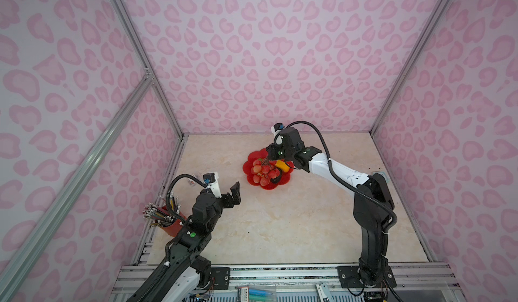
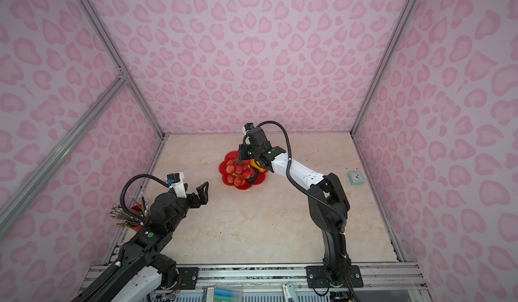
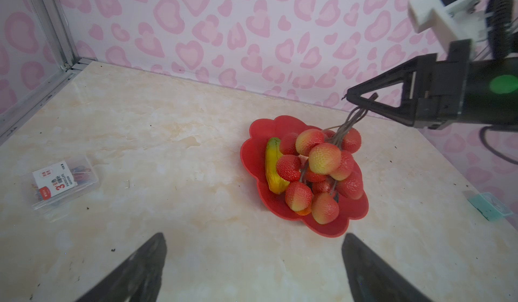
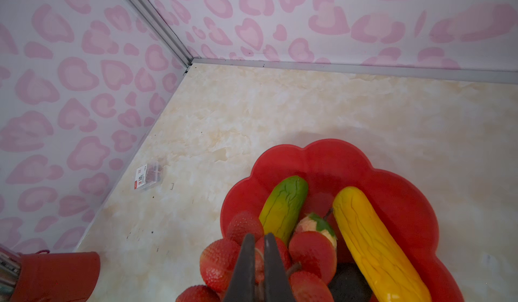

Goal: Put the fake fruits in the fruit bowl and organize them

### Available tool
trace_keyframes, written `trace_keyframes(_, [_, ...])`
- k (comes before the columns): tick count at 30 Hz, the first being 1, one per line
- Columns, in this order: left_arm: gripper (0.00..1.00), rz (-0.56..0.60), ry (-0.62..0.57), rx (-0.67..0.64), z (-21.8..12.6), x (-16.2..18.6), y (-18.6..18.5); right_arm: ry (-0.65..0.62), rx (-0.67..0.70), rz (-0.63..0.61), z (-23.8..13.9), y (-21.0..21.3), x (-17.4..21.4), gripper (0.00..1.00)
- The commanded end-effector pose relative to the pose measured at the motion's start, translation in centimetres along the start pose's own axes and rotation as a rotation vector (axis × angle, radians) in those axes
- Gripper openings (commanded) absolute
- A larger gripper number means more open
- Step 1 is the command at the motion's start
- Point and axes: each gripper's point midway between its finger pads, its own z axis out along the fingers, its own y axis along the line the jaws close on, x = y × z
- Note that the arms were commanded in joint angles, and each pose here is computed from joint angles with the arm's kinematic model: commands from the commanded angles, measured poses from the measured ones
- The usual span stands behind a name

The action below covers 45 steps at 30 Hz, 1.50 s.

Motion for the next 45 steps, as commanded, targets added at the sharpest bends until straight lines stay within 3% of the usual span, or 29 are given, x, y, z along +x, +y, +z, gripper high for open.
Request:
trace_keyframes(1, [0.98, 0.0, -0.029, -0.012, -0.1, -0.9, 0.1, 0.034, -0.016, 0.028, 2.0, -1.1, 0.5, 0.0])
trace_keyframes(3, [0.98, 0.001, -0.036, -0.02, -0.1, -1.0, 0.2, 0.043, 0.001, 0.046, 2.8, -2.3, 0.6, 0.01])
trace_keyframes(4, [0.98, 0.003, -0.038, -0.022, -0.1, -1.1, 0.2, 0.047, 0.003, 0.055, 3.1, -2.8, 0.5, 0.08])
trace_keyframes(10, [0.98, 0.018, -0.051, -0.056, -0.1, -1.5, 0.7, -0.008, 0.018, 0.053, 2.0, -3.6, -1.7, 0.62])
trace_keyframes(11, [0.98, 0.021, -0.059, -0.062, -0.2, -1.7, 0.8, -0.027, 0.024, 0.048, 1.4, -3.6, -2.4, 0.88])
trace_keyframes(12, [0.98, 0.024, -0.067, -0.065, -0.2, -2.0, 0.9, -0.045, 0.029, 0.039, 0.7, -3.7, -3.0, 0.98])
trace_keyframes(17, [0.98, 0.036, -0.077, -0.066, 0.0, -2.3, 0.8, -0.13, 0.063, 0.012, -3.5, -4.3, -5.2, 0.98])
trace_keyframes(22, [0.99, 0.082, -0.091, -0.164, 0.8, -2.4, 2.3, -0.194, 0.201, -0.059, -9.6, -7.6, -3.2, 0.98])
trace_keyframes(26, [0.98, 0.152, -0.152, -0.317, 2.2, -2.5, 4.9, -0.357, 0.458, -0.087, -16.9, -13.2, -0.6, 0.98])
trace_keyframes(30, [0.97, 0.138, -0.132, -0.407, 4.3, -1.9, 8.1, -0.43, 0.722, -0.142, -23.6, -20.0, 3.2, 0.98])
trace_keyframes(33, [0.97, 0.149, -0.201, -0.417, 4.1, -2.7, 9.4, -0.461, 0.911, -0.123, -27.1, -25.1, 6.6, 0.98])
trace_keyframes(37, [0.97, 0.141, -0.214, -0.456, 4.2, -2.6, 12.3, -0.468, 0.931, -0.032, -27.7, -28.6, 9.5, 0.98])
trace_keyframes(41, [0.97, 0.115, -0.174, -0.481, 5.8, -0.5, 15.1, -0.493, 1.013, -0.089, -27.2, -30.8, 11.0, 0.98])
trace_keyframes(45, [0.97, 0.094, -0.165, -0.458, 6.8, 0.1, 16.2, -0.524, 0.889, -0.11, -25.0, -30.9, 11.6, 0.99])
